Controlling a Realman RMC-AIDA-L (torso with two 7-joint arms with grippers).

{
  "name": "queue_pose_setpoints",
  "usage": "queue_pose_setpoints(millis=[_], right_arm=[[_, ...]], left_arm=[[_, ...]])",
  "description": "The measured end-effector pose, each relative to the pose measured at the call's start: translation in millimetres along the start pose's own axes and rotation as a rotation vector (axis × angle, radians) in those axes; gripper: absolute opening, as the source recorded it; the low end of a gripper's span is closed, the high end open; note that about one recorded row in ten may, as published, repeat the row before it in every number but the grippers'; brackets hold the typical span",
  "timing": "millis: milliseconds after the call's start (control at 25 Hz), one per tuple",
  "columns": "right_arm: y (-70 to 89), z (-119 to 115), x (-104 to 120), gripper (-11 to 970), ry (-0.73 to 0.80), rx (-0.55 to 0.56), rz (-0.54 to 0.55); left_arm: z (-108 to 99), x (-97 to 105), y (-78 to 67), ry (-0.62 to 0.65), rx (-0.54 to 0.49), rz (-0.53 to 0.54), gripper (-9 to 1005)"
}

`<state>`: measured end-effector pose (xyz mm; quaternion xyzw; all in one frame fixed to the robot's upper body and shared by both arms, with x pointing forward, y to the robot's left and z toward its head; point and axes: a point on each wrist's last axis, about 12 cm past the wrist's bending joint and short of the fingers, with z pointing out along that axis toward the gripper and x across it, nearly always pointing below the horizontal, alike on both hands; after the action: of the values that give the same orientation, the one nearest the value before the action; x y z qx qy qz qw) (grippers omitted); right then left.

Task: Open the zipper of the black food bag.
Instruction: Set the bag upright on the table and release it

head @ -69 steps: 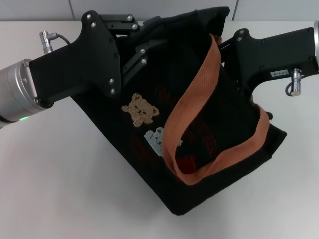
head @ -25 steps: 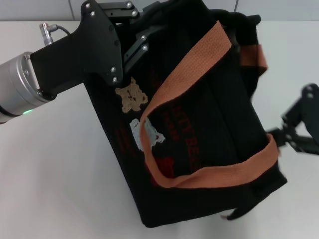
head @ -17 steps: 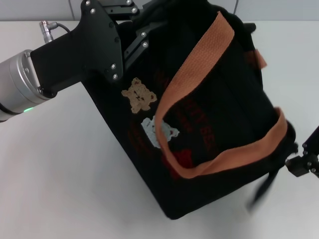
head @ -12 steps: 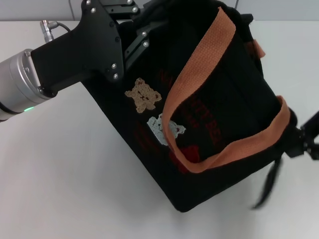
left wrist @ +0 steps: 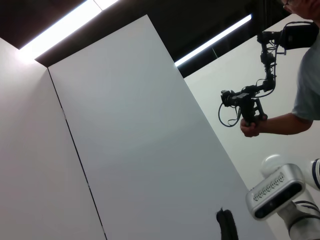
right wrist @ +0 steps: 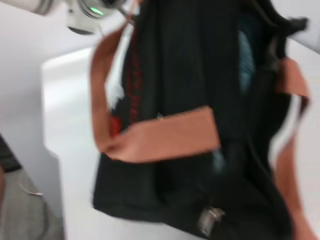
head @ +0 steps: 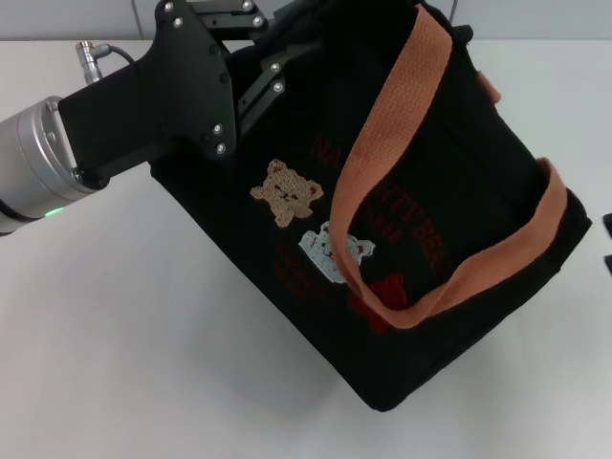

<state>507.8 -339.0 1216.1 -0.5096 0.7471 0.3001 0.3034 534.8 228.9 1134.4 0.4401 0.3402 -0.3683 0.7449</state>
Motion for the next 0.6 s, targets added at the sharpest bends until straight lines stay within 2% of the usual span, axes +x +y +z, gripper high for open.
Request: queue_pose_setpoints(millis=[120,280,400,480,560,600], right_arm=[[-4.1,-4.9,10.1,328,0.02,0.057,0.017],[-13.4,-2.1,18.7,534,0.014,0.105,0.029],[-20.9,13.4,21.0,580,-0.008,0.125,0.026],[-22.3,20.6,20.1,610,-0.01,0.11,0.022],[-27.6,46.7,15.5,619,-0.017,0.046,0.012],[-27.6,46.7,15.5,612,-0.017,0.046,0.012]], left_arm=[[0.3,0.0,0.2,-0.001,0.001,-0.001,141],[1.2,0.0,0.5,-0.001,0.005,-0.001,141],[1.8,0.2,0.2,0.0,0.01,-0.002,141],[2.1,0.3,0.0,0.0,0.013,-0.003,141],[2.4,0.4,-0.2,-0.001,0.014,-0.004,142],[2.4,0.4,-0.2,-0.001,0.014,-0.004,142]])
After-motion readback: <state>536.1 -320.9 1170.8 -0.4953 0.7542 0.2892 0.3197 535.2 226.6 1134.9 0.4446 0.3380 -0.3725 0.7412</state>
